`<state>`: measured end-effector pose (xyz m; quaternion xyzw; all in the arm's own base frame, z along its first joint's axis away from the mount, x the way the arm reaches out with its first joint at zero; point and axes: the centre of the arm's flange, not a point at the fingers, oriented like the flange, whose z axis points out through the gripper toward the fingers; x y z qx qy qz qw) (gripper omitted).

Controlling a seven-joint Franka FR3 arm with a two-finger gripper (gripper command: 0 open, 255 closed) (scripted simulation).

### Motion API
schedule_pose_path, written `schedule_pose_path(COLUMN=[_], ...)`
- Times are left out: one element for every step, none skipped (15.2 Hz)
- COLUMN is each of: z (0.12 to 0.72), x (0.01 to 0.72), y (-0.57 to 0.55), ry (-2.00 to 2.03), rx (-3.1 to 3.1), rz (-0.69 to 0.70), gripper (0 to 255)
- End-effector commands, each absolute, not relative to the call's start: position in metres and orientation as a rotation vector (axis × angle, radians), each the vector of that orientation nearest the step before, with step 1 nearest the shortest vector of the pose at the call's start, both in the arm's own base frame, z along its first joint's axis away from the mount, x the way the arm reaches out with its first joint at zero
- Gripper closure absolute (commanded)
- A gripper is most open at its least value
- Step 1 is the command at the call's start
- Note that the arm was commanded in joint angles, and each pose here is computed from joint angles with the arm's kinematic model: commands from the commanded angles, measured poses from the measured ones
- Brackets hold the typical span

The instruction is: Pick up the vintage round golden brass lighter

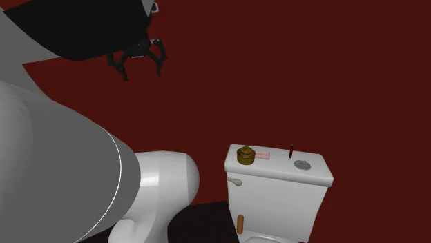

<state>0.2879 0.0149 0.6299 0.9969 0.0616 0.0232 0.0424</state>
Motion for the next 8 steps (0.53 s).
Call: schedule_pose_path(z=[0.630,0.622,0.615,0.607,0.599,0.592,0.584,0.576], x=[0.288,0.290,0.293,0.296,0.299,0.302,0.305,0.308], y=[0.015,0.004,-0.006,-0.017,-0.028,-0.038,-0.049,-0.059], ry=[0.188,0.199,0.209,0.219,0.230,0.240,0.250,0.261], rx=[3.050,3.051,3.052,3.053,3.054,3.055,3.056,3.057], rz=[0.071,0.075,0.079,0.083,0.087,0.091,0.095,0.099], gripper=[0,0,0,0,0,0,0,0])
